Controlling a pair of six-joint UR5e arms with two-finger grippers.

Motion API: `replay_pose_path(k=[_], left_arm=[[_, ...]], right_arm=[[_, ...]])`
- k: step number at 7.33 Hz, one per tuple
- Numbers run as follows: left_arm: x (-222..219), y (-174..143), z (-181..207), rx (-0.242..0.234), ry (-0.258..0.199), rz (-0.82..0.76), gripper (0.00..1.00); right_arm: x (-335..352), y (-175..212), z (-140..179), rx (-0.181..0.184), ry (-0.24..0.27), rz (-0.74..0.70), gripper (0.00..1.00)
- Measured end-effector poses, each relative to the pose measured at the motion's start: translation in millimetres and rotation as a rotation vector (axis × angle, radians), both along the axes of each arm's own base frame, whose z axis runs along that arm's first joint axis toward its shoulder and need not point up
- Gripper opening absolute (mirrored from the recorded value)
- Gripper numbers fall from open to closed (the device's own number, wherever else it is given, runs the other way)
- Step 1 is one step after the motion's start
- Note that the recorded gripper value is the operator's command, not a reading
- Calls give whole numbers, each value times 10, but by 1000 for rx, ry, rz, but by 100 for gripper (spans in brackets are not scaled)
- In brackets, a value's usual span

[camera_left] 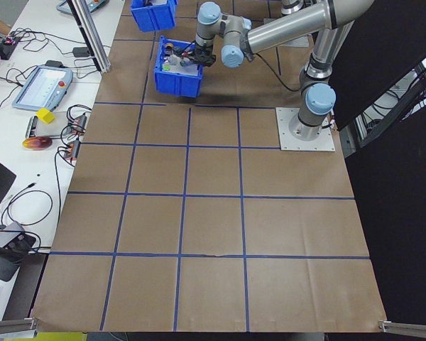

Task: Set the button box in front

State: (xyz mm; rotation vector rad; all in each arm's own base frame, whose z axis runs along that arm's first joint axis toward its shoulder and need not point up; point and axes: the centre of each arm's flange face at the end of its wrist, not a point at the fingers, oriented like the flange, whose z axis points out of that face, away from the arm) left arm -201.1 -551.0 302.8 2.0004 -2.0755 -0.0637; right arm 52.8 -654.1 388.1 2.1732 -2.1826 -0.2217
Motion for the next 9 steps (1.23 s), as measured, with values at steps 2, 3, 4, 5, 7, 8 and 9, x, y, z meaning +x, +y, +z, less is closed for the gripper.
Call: replay_pose_path(k=[2,3,4,5,7,8,9], left_arm=[[-340,-378,-174,7,-1,-20,0],[-522,-515,-235,10,2,-11,0],[-713,-617,-314,19,5,-2,0],[-870,-638,-381,31,7,4,0],[-1028,-569,-473,49,-8,10,0],[-1087,-543,-493,53,-15,17,0],[-1135,-528,-497,56,-17,30,0]], right_arm=[[-162,430,32,-16,-1,-17,4],[-242,673,10,-36,1,-28,5],[-356,955,-39,-58,-6,-38,5],[-445,1250,-85,-77,-23,-44,5],[-434,1741,-167,-96,-60,-47,5],[-411,1836,-194,-96,-68,-47,5],[-400,1873,-208,-95,-71,-46,5]])
